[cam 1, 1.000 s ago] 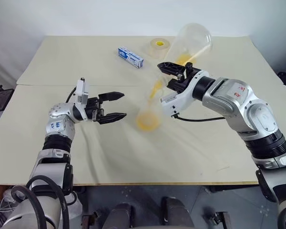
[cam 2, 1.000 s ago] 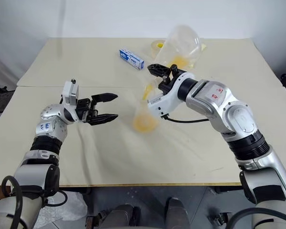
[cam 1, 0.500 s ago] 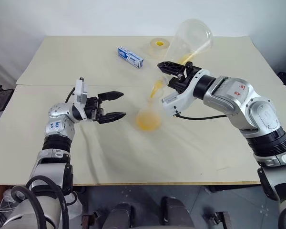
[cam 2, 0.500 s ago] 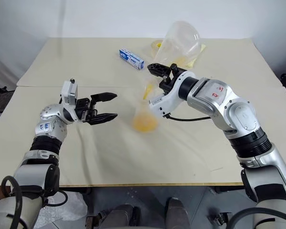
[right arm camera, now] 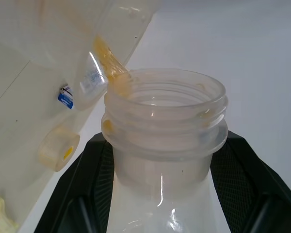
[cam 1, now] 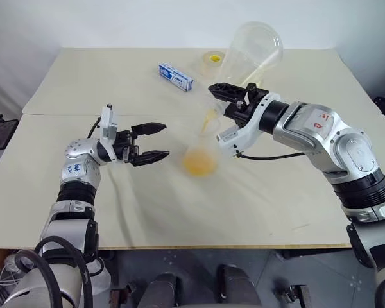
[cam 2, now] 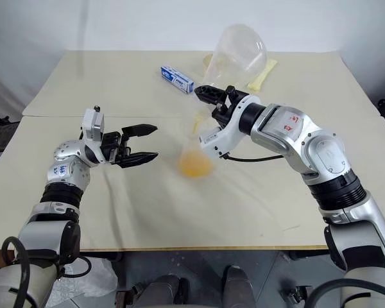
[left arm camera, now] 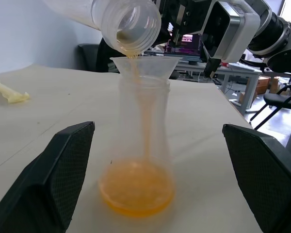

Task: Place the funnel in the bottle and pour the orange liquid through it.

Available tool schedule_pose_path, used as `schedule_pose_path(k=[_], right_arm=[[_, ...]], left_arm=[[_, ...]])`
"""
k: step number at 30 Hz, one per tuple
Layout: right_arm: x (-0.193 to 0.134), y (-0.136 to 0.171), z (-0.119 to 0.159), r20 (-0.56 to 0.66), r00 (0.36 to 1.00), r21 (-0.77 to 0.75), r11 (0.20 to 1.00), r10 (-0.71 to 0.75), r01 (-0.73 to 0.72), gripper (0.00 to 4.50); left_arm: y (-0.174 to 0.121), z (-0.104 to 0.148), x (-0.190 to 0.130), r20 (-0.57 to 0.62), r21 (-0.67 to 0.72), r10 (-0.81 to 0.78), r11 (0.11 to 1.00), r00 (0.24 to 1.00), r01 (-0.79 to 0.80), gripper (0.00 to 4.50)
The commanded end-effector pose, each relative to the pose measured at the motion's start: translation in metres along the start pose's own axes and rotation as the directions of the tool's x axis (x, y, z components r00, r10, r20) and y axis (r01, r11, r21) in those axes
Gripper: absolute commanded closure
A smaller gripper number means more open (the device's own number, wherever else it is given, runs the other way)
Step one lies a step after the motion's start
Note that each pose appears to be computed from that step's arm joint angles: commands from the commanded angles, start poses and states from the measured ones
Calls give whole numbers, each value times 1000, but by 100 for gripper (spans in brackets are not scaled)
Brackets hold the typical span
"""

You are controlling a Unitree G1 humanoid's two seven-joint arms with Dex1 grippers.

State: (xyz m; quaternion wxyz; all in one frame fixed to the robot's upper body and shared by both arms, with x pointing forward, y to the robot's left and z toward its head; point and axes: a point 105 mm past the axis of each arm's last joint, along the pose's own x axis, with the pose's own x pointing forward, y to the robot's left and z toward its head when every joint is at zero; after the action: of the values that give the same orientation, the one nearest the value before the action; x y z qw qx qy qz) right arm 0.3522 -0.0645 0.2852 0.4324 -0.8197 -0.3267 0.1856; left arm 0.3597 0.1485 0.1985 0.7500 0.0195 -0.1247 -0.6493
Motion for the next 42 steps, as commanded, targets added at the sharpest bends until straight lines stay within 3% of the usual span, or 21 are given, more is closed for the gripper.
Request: schedule_pose_path(k=[1, 24, 27, 31, 35, 38, 40, 42], right_arm=[[-5, -22, -8, -15, 997, -43, 996, -75, 74, 208], [-7, -25, -11, -16, 995, -33, 995, -94, 94, 208], [-9, -24, -9, -29, 995, 24, 995, -98, 99, 208], [-13, -26, -12, -77, 990, 219, 967, -115, 130, 208], [-21, -32, -14, -118, 985, 445, 881, -122, 162, 208], [-28, -37, -23, -173, 976, 616, 759, -129, 210, 208], [-34, -37, -33, -220, 967, 732, 635, -126, 249, 208], [-42, -33, -52, -300, 946, 844, 429, -120, 322, 208]], left_arm=[[-11, 6, -2, 30, 27, -101, 995, 994, 100, 0], [-9, 6, 0, 32, 23, -94, 995, 995, 94, 0], [-10, 4, 0, 29, 21, -94, 995, 995, 93, 0], [-9, 3, 2, 26, 23, -88, 996, 996, 87, 0], [-8, 3, 3, 23, 23, -86, 996, 996, 85, 0], [-8, 4, 4, 19, 20, -88, 996, 996, 88, 0], [-7, 4, 4, 17, 20, -86, 996, 996, 86, 0], [-6, 4, 5, 8, 14, -80, 997, 997, 80, 0]])
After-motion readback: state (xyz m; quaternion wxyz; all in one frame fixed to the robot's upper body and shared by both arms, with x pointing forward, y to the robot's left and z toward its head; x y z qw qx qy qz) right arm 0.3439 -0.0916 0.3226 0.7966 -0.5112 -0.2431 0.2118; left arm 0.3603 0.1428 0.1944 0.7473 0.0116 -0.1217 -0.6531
